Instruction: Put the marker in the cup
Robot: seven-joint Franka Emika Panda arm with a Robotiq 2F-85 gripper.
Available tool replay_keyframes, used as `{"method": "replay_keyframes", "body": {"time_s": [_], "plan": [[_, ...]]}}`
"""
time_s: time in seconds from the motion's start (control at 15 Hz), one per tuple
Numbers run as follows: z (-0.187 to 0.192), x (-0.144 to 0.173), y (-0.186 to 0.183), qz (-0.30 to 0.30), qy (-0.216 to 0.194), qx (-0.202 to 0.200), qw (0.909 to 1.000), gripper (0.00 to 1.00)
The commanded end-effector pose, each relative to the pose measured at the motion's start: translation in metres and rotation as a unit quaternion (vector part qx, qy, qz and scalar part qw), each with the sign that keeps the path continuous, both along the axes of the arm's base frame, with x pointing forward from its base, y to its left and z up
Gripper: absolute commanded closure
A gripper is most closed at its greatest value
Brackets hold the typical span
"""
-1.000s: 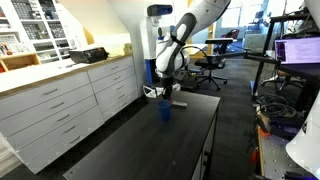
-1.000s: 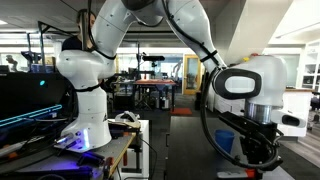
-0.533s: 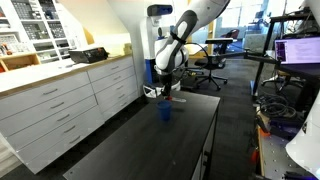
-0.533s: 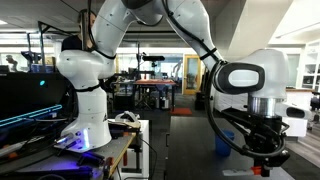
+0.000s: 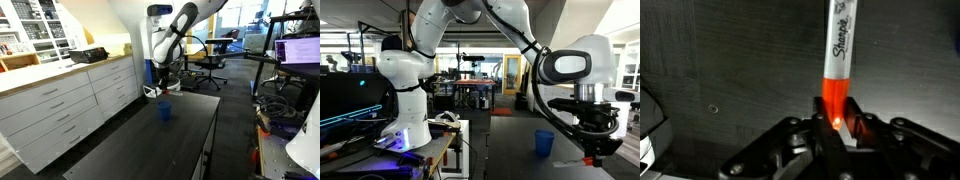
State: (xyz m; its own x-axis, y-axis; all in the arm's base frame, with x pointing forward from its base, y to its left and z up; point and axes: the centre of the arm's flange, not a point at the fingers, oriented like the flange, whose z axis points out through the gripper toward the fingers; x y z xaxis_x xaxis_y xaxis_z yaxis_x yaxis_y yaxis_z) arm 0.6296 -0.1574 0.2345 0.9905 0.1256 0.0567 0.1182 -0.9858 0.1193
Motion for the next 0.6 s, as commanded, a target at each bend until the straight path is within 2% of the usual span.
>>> {"method": "replay_keyframes", "body": {"time_s": [0.0, 0.53], "plan": [[0.03, 0.0, 0.004, -0.012, -0.007, -0.007, 0.9999, 0.94], [0.07, -0.002, 0.013, -0.019, -0.055, 0.008, 0.9983, 0.94]]}}
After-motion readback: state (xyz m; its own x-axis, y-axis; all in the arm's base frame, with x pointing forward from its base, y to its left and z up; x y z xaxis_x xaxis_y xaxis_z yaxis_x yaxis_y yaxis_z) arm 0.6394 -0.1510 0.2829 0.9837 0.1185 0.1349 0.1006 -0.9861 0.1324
